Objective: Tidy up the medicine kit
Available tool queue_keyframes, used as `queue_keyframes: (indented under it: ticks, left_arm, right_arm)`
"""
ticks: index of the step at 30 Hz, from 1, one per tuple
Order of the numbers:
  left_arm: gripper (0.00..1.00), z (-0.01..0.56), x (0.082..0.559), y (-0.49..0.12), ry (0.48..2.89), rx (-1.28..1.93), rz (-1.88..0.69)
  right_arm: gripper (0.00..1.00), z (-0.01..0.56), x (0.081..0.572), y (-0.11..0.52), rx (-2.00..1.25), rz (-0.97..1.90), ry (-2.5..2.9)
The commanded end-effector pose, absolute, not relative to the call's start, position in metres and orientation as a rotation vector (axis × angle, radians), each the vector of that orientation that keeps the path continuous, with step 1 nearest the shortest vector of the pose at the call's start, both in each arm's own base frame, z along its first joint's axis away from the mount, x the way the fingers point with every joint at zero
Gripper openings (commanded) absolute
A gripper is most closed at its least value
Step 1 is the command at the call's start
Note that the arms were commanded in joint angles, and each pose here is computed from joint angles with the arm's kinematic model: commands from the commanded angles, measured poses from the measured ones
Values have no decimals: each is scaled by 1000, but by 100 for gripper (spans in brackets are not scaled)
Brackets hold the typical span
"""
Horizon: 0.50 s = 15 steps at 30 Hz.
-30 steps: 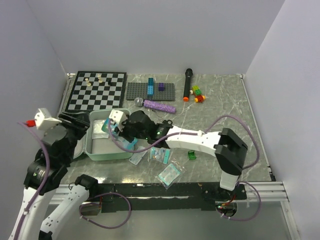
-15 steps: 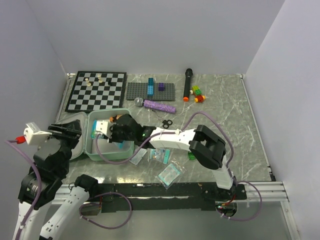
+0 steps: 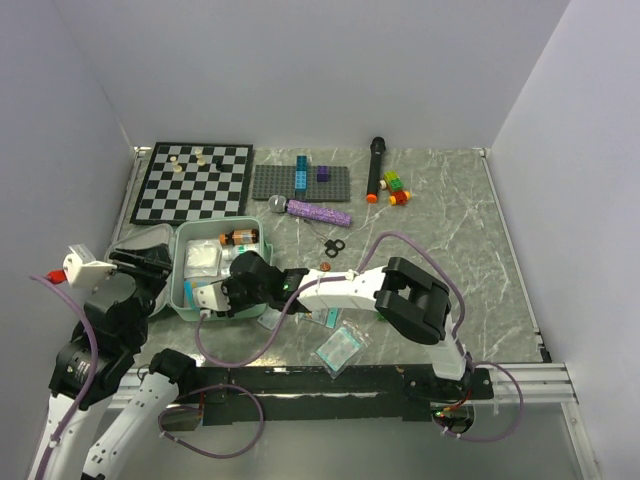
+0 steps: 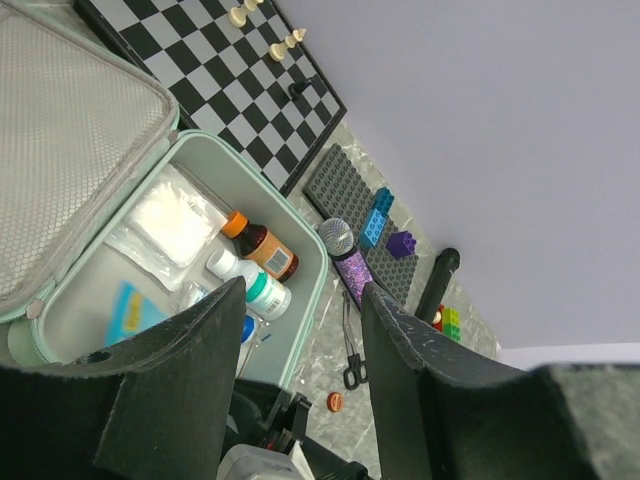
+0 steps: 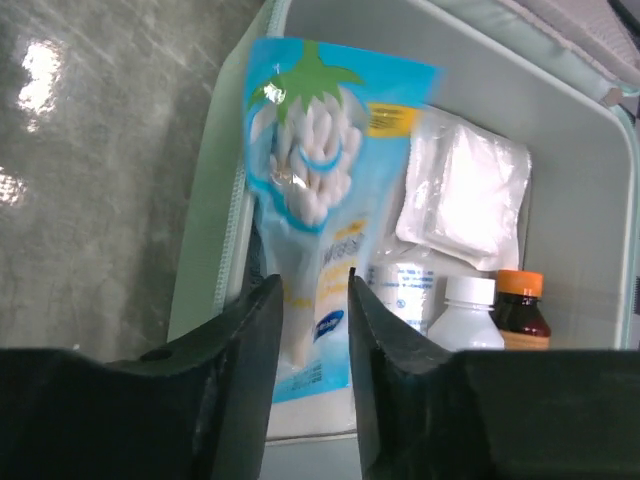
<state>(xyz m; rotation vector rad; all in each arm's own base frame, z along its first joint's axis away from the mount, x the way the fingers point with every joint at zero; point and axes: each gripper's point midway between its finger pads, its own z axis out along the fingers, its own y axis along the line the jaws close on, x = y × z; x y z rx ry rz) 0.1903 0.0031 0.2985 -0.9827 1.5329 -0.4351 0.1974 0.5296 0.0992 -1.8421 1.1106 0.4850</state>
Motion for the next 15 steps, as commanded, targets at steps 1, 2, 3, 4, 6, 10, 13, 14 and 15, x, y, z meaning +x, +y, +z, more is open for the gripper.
queue_keyframes:
  ticks: [1,2,3,4,6,10,13,14,15]
  left_arm:
    - [55,303,196,-4,1521,-968,-478]
    - [55,302,196,-4,1525,-966,-481]
    - [55,302,196,-5,1525,-962,-485]
    - [55,302,196,-6,1529,-958,-488]
    - [55,301,197,-7,1533,-957,-488]
    - [55,300,196,-7,1535,-958,-492]
    - [55,298,197,-9,1541,-960,-495]
    - [55,296,197,-9,1545,-960,-497]
    - [55,295,197,-9,1548,-961,-497]
  right_arm:
    - [48,137,192,533,-1792,489,1041]
    - [53,145,193,534,-1757,499,1037]
    - [59,151,193,533,-1727,506,1035]
    - [62,160,194,533,-1691,510,1030]
    - [64,173,196,533,-1635,511,1030]
    - [64,199,203,532,-1512,529,1036]
    - [61,211,208,534,-1464,590,1107]
    - [59,217,211,534,-1428,623,1133]
    - [58,221,212,535,-1396,674,1180]
